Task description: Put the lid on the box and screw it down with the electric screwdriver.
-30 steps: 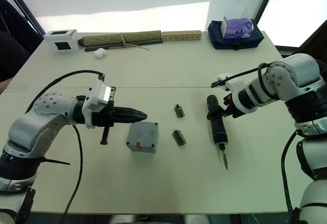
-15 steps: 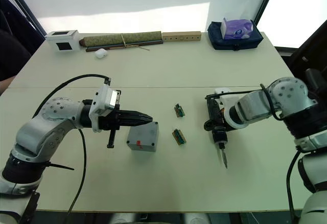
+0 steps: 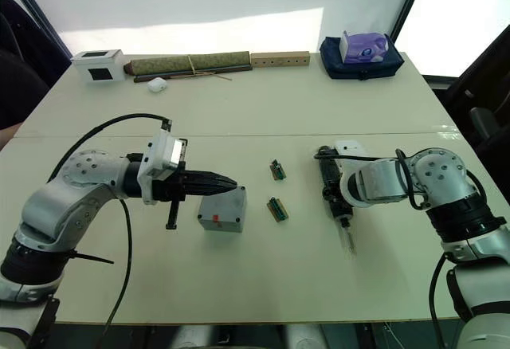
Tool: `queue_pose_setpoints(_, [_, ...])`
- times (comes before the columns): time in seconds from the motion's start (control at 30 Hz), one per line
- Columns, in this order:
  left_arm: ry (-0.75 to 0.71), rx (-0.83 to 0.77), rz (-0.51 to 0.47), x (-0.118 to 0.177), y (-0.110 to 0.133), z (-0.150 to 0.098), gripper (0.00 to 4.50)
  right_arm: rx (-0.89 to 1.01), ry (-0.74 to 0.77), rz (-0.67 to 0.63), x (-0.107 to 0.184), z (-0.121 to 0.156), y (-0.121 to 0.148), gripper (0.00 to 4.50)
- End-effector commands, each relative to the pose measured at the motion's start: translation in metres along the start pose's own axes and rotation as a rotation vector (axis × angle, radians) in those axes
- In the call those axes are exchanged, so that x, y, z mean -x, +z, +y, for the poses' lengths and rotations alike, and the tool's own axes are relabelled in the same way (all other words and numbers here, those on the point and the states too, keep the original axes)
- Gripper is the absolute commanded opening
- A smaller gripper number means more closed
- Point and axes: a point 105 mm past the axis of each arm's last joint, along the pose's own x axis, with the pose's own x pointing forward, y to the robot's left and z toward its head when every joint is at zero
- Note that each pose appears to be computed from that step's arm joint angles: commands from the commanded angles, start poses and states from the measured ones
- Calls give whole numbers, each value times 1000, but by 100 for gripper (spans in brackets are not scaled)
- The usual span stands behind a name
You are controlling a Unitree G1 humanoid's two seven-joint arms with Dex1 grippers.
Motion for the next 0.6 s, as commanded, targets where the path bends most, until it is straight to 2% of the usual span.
queue_pose_setpoints(0.03, [33, -33, -8, 7, 9, 2, 0, 0, 26, -15, 2, 9, 8, 163])
queue_pose_setpoints(0.13, [67, -15, 3, 12, 5, 5, 0, 7, 17, -61, 12, 9, 24, 163])
queue_pose_setpoints(0.23, [95, 2, 36, 15, -5, 6, 0, 32, 30, -141, 34, 6, 51, 163])
queue_pose_setpoints(0.33, [100, 32, 66, 17, -17, 3, 0, 86, 81, -268, 59, 12, 77, 163])
queue_pose_setpoints(0.43, [104, 46, 81, 20, -25, 2, 0, 113, 168, -351, 70, 23, 87, 163])
queue_pose_setpoints(0.5, [106, 54, 83, 19, -27, 2, 0, 164, 256, -550, 89, 39, 105, 163])
queue_pose_setpoints(0.6, [105, 62, 85, 17, -29, 2, 0, 233, 410, -768, 115, 63, 113, 163])
